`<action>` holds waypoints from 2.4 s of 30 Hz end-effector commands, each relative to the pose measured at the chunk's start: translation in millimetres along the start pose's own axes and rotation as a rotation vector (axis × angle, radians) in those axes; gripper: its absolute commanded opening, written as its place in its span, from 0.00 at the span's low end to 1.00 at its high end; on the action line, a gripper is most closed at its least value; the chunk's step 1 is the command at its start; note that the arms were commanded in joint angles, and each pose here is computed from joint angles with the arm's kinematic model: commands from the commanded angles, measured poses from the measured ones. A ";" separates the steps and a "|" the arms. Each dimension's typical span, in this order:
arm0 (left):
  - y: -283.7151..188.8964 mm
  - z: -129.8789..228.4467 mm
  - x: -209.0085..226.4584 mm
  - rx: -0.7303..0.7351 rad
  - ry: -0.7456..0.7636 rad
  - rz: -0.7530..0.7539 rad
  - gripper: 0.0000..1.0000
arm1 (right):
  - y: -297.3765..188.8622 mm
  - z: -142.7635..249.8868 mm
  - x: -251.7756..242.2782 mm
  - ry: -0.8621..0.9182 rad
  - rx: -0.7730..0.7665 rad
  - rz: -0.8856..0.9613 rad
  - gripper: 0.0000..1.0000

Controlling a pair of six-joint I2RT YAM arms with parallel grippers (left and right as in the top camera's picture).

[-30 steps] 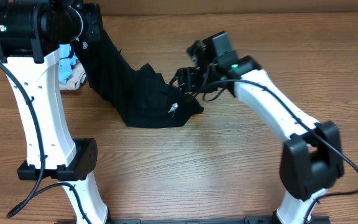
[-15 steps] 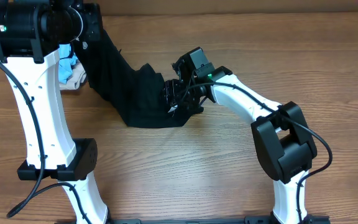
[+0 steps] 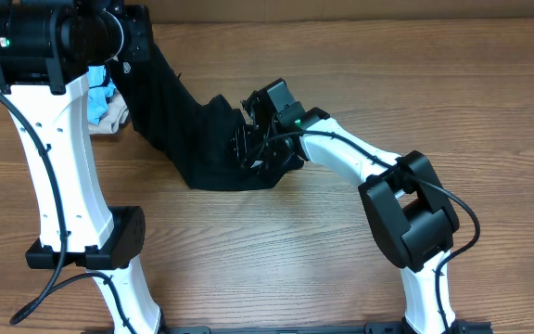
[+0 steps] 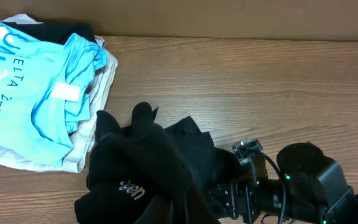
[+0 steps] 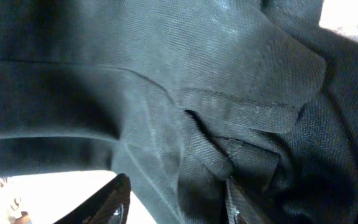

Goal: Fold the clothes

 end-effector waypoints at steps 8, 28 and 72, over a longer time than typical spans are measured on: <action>-17.6 -0.7 -0.8 -0.049 0.019 0.001 0.04 | 10.1 -8.1 -6.7 0.012 -0.045 -0.003 0.39; -17.7 -0.7 -0.8 -0.050 0.019 0.001 0.04 | -10.3 -31.0 -13.1 0.028 -0.104 -0.043 0.04; -279.3 98.2 -29.6 -0.656 0.044 -0.165 0.04 | -583.4 250.6 99.0 0.065 -1.399 0.498 0.04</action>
Point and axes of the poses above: each gripper's point midway between its finger pads, its own y axis out along the fingers, its own x axis along the line the jaws close on, z = x × y, the point moved 9 cm from there along -y, back along the fingers, and after that the axes turned 10 degrees about y, right-handed, at the moved point
